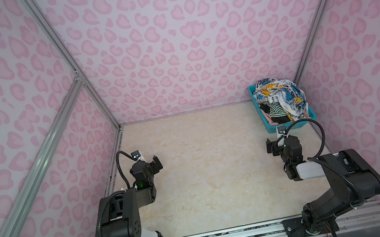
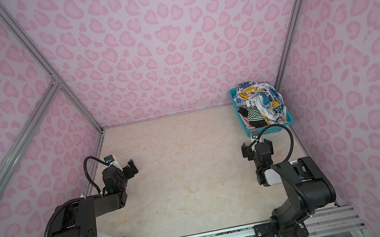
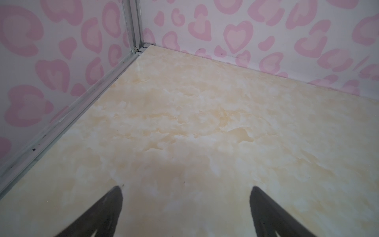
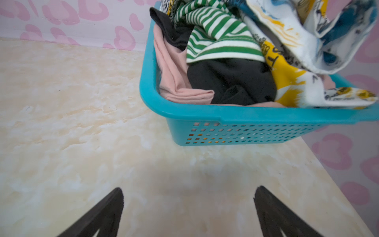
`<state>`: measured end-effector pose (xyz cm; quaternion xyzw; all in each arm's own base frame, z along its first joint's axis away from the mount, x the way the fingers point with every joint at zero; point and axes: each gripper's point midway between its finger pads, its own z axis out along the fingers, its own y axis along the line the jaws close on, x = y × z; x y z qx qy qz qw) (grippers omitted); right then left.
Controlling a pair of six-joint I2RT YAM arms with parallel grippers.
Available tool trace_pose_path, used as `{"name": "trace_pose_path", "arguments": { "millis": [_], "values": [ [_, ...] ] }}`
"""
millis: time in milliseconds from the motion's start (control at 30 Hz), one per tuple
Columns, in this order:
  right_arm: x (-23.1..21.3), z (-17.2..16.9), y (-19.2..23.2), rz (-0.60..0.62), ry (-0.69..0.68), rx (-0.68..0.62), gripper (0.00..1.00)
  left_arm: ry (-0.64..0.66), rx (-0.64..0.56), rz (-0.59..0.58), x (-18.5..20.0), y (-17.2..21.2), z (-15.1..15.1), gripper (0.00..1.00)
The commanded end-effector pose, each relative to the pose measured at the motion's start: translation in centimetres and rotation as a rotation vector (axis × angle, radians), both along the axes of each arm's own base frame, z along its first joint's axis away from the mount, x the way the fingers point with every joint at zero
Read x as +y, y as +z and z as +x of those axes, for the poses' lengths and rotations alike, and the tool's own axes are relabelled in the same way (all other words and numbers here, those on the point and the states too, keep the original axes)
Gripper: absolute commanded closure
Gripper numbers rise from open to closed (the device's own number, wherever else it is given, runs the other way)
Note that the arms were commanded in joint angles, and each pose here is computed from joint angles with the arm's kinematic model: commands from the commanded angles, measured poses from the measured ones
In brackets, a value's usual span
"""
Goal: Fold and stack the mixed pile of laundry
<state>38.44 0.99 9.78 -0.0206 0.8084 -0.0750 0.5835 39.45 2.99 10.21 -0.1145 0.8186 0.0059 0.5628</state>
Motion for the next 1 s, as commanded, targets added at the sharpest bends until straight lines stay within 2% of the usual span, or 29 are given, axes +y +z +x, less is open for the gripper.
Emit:
{"name": "trace_pose_path", "arguments": {
  "millis": [0, 167, 300, 533, 700, 967],
  "values": [
    [0.0, -0.3, 2.0, -0.011, -0.020, -0.035, 0.00, 0.038, -0.024, 0.005, 0.6, 2.1, -0.5, 0.02],
    [0.5, -1.2, 4.6, -0.005, -0.017, -0.024, 0.01, 0.083, -0.054, -0.015, 1.1, 4.9, -1.4, 0.02],
    [-0.1, -1.6, 8.1, 0.005, -0.065, 0.034, 0.04, 0.098, 0.001, -0.017, 0.7, 6.7, -1.6, 0.02],
    [-1.1, -0.2, 14.2, 0.027, -0.055, 0.146, 0.08, 0.045, 0.088, 0.026, -2.9, 10.5, -2.4, 0.02],
    [-1.7, 2.0, 15.1, 0.097, -0.026, 0.248, 0.12, -0.038, 0.175, -0.003, -5.7, 11.6, -3.3, 0.02],
    [-4.3, 8.2, 13.2, 0.219, -0.050, 0.342, 0.24, -0.122, 0.192, -0.057, -8.2, 12.9, -4.7, 0.02]
  ]
}}
